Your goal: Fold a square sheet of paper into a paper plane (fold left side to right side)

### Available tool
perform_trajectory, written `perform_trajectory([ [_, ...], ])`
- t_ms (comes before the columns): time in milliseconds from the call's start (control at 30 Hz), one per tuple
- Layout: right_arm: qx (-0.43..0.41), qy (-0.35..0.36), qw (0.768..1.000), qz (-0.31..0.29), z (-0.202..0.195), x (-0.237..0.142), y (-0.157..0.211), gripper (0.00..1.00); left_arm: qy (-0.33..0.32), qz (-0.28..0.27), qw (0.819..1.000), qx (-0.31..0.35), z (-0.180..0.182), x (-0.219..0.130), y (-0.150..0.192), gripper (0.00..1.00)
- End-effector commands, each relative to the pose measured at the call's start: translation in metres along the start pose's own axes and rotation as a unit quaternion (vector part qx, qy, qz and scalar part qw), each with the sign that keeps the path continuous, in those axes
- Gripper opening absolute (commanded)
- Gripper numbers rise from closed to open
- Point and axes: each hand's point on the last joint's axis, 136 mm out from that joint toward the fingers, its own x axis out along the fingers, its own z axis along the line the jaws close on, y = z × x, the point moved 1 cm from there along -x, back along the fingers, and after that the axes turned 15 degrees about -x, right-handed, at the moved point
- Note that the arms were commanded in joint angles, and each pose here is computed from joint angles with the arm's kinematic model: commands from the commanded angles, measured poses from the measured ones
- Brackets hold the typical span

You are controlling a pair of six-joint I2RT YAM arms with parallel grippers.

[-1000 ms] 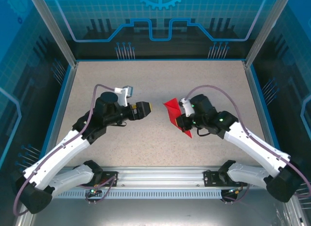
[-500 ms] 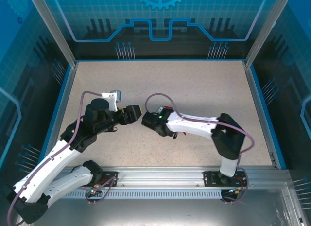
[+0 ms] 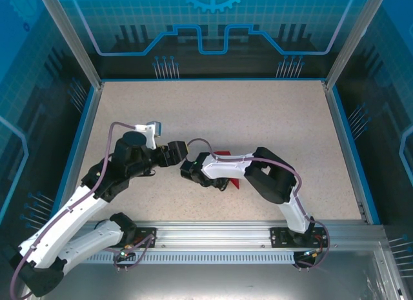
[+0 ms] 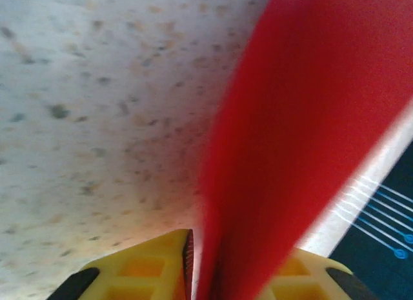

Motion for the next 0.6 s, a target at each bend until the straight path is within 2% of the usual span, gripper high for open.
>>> perform_trajectory([
  [0,0.012,-0.082,0.995,-0.055,0.016,-0.022,-0.013,0.35,-0.021,0.01,1.0,0.0,0.012,0.008,0.004,0.93],
  [233,0.066,-0.181,0.973,-0.129,0.009,-0.06,-0.003,0.63,-0.008,0.052,0.998,-0.029,0.017,0.026,0.022,0.94],
  [467,0.126,-0.286,0.921,-0.234,-0.005,-0.098,0.024,0.89,-0.004,0.099,0.993,-0.065,0.033,0.052,0.047,0.94],
  [567,0.157,-0.311,0.899,-0.266,-0.017,-0.104,0.037,0.94,0.005,0.127,0.988,-0.092,0.039,0.067,0.061,0.92],
])
